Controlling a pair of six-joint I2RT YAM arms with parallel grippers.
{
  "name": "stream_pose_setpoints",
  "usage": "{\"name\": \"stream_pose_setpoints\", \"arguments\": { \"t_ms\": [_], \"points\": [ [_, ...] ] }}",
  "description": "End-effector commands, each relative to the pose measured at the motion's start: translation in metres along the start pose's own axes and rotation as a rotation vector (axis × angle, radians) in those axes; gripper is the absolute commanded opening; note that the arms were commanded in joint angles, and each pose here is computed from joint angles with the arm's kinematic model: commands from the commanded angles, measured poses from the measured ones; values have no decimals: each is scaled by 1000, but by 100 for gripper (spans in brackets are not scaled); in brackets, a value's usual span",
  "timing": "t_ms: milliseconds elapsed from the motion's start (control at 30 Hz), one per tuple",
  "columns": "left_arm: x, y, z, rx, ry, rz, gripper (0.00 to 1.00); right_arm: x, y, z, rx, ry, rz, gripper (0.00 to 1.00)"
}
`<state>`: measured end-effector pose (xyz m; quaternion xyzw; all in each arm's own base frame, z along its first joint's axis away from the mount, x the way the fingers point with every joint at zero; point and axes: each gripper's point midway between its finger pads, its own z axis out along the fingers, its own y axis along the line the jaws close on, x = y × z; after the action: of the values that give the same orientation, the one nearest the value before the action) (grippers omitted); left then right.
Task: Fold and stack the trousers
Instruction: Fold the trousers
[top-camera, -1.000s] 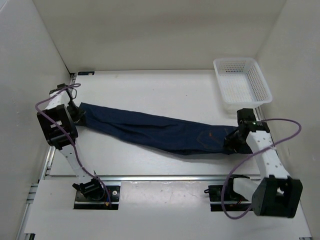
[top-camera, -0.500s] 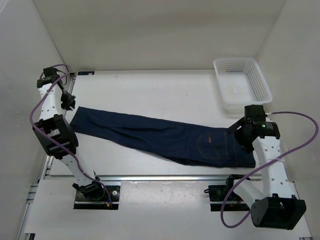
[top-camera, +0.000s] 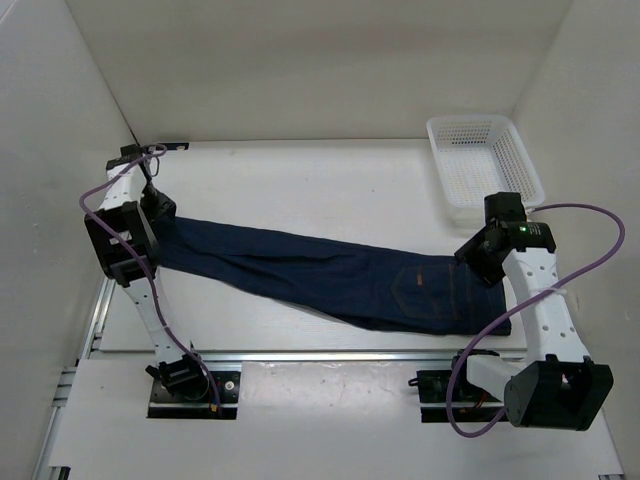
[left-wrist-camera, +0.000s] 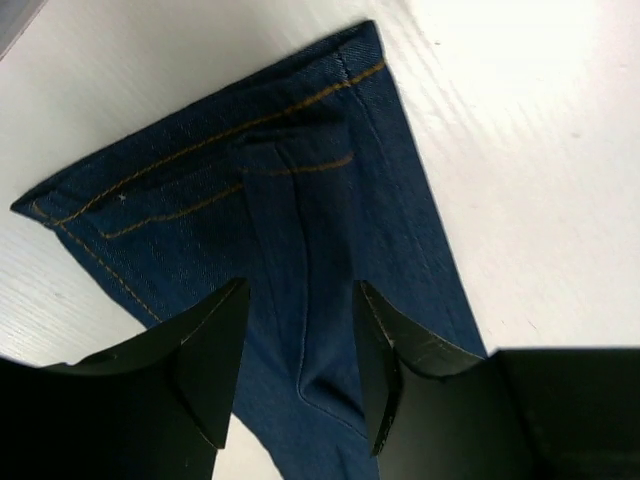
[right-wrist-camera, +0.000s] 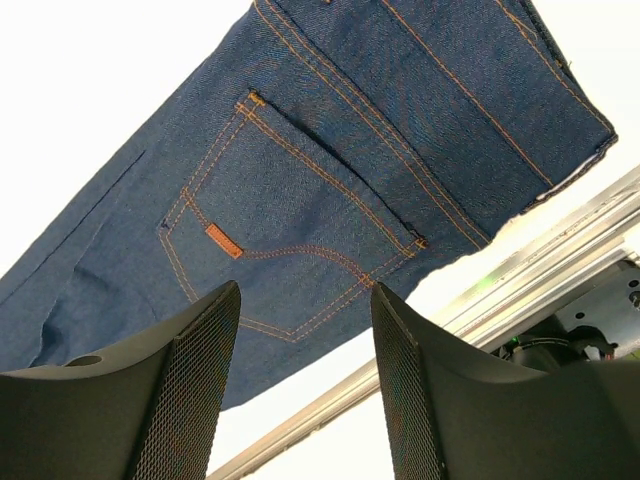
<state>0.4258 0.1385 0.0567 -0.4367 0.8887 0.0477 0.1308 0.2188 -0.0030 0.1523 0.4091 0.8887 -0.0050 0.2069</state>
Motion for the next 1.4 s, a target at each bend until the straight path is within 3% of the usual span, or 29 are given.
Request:
{"name": "stream_pose_setpoints", "arguments": {
  "t_ms": [0, 233, 333, 533, 667, 933, 967, 1000, 1367],
  "points": [
    [-23, -8, -13, 49, -77, -15, 57, -5, 2, -9, -6, -13, -19, 60],
    [-35, 15, 1, 1, -85, -62, 59, -1, -2, 0, 29, 5, -6, 60],
    [-39, 23, 5, 1, -81, -85, 72, -1, -2, 0, 29, 5, 3, 60],
    [-41, 16, 16, 17, -63, -84, 69, 1, -3, 3, 42, 17, 9, 60],
    [-45, 7, 24, 45, -47, -83, 60, 3, -5, 5, 49, 23, 7, 60],
    [-51, 10, 23, 21, -72, -85, 26, 5, -7, 5, 56, 29, 5, 60],
    [-49, 14, 23, 3, -67, -84, 16, 5, -7, 5, 56, 29, 5, 60],
    [-47, 17, 23, -11, -64, -83, 12, 5, -6, 5, 56, 29, 14, 60],
    [-60, 28, -48, 12, -195, -113, 10, 5, -3, 5, 42, 30, 16, 60]
  ]
}}
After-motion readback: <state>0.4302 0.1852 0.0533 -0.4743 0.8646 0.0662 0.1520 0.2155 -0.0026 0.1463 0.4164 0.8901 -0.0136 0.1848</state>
